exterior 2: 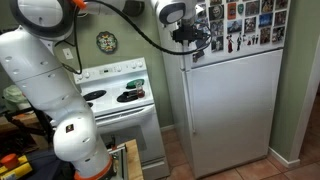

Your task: Open both refrigerator doors

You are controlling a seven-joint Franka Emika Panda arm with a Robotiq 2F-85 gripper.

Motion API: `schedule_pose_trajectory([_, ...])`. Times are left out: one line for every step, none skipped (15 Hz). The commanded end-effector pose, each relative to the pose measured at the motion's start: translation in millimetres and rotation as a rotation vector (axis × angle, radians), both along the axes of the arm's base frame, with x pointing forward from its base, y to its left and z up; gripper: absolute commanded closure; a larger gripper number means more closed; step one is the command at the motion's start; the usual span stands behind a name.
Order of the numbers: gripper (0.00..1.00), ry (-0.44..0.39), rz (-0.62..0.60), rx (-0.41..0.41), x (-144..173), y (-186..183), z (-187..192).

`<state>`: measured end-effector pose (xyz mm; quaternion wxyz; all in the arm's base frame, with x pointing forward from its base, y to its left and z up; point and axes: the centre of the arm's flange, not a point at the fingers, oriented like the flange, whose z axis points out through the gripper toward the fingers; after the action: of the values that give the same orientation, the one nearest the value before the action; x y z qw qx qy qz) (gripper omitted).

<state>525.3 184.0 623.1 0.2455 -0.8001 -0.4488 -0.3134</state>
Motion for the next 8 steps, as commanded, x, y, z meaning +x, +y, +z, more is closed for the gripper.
schedule_pose_trajectory([0.92,-0.017,-0.011,0.013,6.7,-16.2,-4.4])
schedule_pose_trajectory([0.92,-0.018,-0.013,0.011,6.1,-19.0,-3.3])
schedule_pose_trajectory([0.92,-0.018,-0.017,0.008,5.4,-22.6,-2.0])
schedule_pose_trajectory([0.92,-0.019,-0.019,0.003,4.2,-27.6,-1.2])
schedule_pose_trajectory([0.92,-0.017,-0.021,0.0,3.2,-34.9,-0.9])
schedule_pose_trajectory([0.92,-0.016,-0.025,-0.008,2.9,-40.8,-0.9])
schedule_pose_trajectory([0.92,-0.012,-0.031,-0.017,1.8,-49.9,-0.8])
schedule_pose_trajectory([0.92,-0.014,-0.034,-0.026,0.1,-58.4,-0.2])
